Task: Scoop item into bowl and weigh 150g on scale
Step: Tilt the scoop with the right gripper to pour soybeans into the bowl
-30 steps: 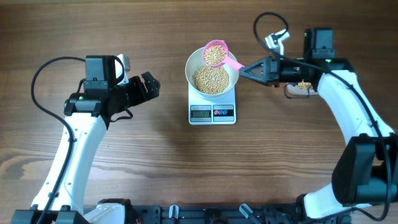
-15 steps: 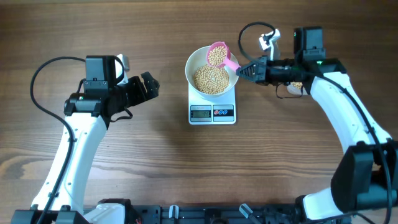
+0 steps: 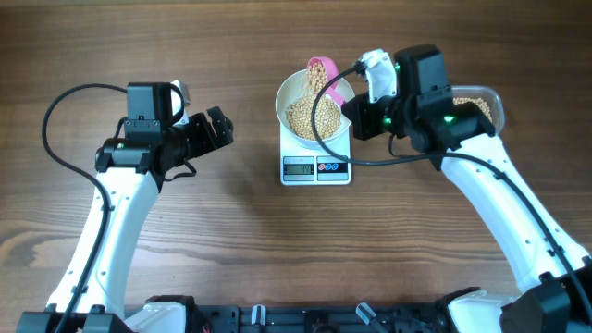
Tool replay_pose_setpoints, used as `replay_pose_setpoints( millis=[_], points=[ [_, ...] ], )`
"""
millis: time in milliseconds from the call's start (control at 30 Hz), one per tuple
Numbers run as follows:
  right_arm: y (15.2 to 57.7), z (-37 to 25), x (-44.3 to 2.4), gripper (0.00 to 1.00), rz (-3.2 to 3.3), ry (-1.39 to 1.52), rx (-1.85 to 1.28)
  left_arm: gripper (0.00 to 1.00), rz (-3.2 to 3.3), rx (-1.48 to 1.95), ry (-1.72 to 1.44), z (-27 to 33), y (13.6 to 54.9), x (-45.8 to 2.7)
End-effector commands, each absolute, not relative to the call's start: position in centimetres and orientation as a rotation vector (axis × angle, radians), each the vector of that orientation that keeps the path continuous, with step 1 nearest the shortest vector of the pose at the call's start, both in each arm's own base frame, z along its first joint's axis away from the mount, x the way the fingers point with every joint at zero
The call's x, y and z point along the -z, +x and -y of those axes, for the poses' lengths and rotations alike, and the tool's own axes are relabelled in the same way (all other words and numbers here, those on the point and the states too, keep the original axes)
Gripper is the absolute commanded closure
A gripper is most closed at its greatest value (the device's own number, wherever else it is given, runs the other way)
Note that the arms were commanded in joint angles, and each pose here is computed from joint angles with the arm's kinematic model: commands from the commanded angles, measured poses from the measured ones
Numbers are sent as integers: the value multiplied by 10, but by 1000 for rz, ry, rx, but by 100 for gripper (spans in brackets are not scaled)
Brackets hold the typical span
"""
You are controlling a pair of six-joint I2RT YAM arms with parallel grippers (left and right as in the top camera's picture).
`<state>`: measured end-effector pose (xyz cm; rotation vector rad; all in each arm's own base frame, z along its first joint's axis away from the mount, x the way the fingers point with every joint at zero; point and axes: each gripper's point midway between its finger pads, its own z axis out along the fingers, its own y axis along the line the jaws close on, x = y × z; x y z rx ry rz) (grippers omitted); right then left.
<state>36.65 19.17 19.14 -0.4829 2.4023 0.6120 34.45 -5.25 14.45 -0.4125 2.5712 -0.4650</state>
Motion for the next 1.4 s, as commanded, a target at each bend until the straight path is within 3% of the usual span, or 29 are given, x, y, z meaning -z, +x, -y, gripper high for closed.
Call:
replay_pose_setpoints(
  millis=[0,967,1367],
  points=[
    [369,-179,-192,96,-2387,-534,-393,0,-2556,443,-400,51,350,-149],
    [359,-179,-183,96,-2297,-892,73,0,-2557,443,-401,51,350,-149],
    [364,-198,-222,96,-2163,-916,163,0,-2560,442,-402,51,349,-149]
  ],
)
